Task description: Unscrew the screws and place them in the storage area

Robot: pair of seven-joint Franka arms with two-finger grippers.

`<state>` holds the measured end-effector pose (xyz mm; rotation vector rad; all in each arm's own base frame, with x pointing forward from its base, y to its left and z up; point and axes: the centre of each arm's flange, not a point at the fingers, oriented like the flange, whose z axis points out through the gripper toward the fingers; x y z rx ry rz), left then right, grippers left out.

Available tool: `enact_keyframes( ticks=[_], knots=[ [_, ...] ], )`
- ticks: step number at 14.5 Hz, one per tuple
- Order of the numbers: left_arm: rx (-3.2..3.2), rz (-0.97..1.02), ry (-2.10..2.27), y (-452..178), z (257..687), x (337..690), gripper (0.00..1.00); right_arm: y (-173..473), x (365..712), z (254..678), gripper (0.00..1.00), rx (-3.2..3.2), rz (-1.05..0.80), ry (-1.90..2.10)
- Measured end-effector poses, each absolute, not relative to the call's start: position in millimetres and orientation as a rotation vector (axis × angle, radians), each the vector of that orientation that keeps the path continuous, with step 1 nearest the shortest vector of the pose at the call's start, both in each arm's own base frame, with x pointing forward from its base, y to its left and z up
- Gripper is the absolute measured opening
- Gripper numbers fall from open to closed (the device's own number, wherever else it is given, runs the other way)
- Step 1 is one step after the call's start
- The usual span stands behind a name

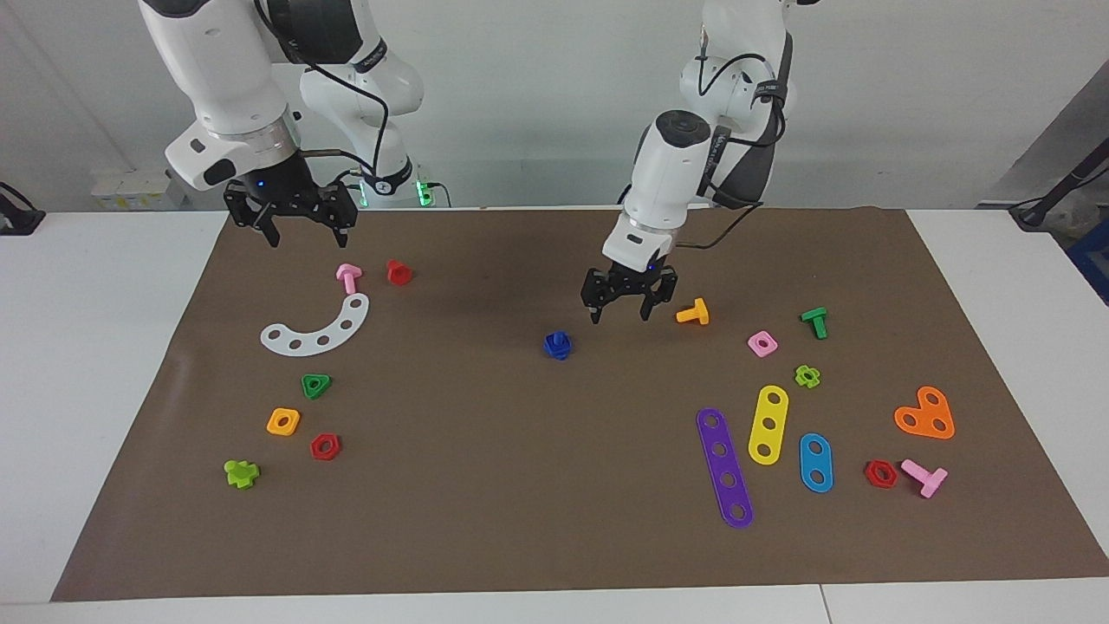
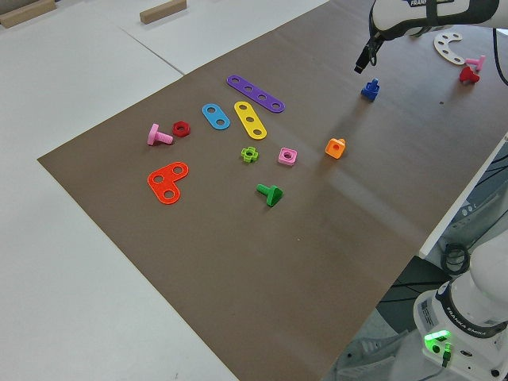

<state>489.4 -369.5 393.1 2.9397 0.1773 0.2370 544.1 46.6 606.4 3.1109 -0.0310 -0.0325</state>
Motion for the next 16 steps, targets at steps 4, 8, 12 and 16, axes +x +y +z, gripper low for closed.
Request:
enact_keyframes(
  ticks=[4, 8, 12, 16],
  knots=[
    [2.966, 0.196, 0.145, -399, 344, 477, 0.95, 47, 544, 606, 1.0, 3.111, -0.033, -0.031],
    [2.98, 0.177, 0.131, -412, 317, 473, 0.89, 47, 544, 606, 1.0, 3.111, -0.034, -0.031],
    [2.983, 0.174, 0.132, -412, 314, 473, 0.85, 47, 544, 606, 1.0, 3.111, -0.034, -0.031],
    [2.985, 0.169, 0.149, -412, 312, 473, 0.79, 47, 544, 606, 1.0, 3.111, -0.034, -0.031]
  ],
)
